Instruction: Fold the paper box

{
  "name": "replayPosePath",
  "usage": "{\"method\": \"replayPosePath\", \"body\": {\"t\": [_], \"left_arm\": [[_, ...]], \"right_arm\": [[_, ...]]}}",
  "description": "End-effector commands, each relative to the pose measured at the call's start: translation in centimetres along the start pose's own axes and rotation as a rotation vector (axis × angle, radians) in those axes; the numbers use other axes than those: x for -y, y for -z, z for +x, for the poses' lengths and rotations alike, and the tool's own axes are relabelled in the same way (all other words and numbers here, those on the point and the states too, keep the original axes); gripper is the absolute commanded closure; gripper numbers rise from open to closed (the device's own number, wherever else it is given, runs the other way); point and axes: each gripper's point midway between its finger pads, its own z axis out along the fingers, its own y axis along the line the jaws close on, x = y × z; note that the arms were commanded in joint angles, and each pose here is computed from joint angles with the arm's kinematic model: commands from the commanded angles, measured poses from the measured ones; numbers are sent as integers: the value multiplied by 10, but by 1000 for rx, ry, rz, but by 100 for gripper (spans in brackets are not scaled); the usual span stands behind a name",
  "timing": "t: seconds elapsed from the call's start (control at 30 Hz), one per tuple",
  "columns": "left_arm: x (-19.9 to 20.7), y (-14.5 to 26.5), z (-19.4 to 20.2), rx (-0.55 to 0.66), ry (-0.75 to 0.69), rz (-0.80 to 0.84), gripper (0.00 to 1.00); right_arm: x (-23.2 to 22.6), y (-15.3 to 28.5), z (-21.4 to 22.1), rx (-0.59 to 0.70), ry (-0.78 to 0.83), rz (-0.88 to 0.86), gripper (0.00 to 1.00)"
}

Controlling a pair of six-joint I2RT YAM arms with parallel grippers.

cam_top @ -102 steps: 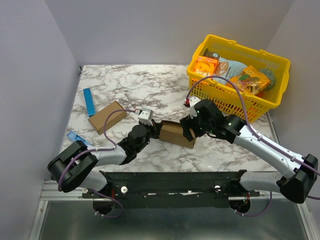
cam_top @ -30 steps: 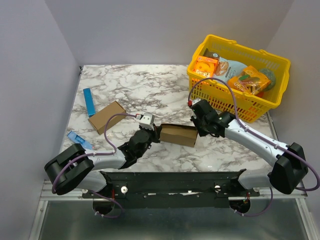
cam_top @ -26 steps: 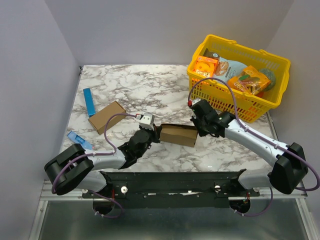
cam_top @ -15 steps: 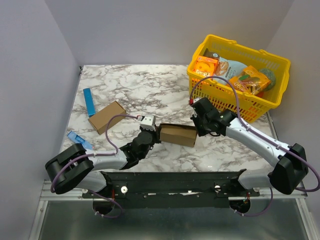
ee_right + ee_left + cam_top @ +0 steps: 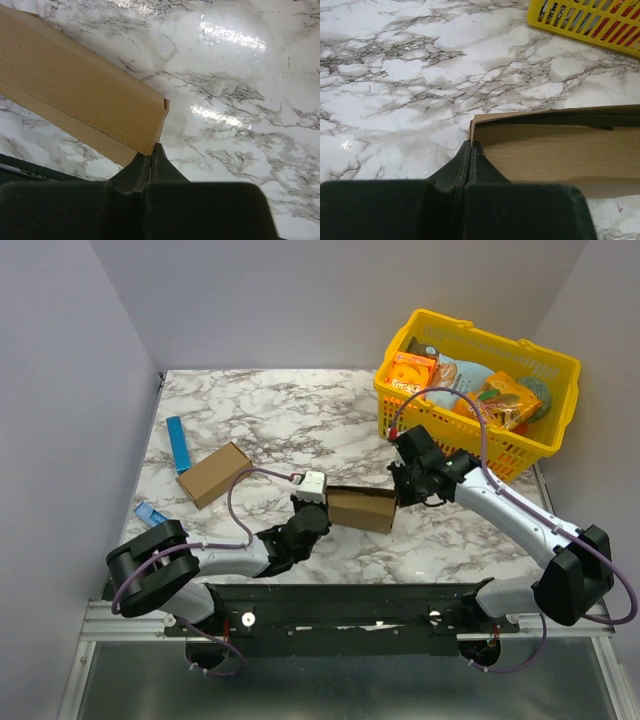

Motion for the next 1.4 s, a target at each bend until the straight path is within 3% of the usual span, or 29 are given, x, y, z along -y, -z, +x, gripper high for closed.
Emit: {"method": "replayPosePath", "body": {"t": [0.0,0.3,1.37], "left_arm": [[-50,26,98,-314,-352,-92,100],[-44,25,108,-336,-436,-109,100],[-54,25,118,-358,-473,-158,100]], "right_arm": [[-16,5,-17,34,-80,-139,99],[-10,10,-26,40,-134,-217,99],[33,19,-33,37,-215,-267,99]]}}
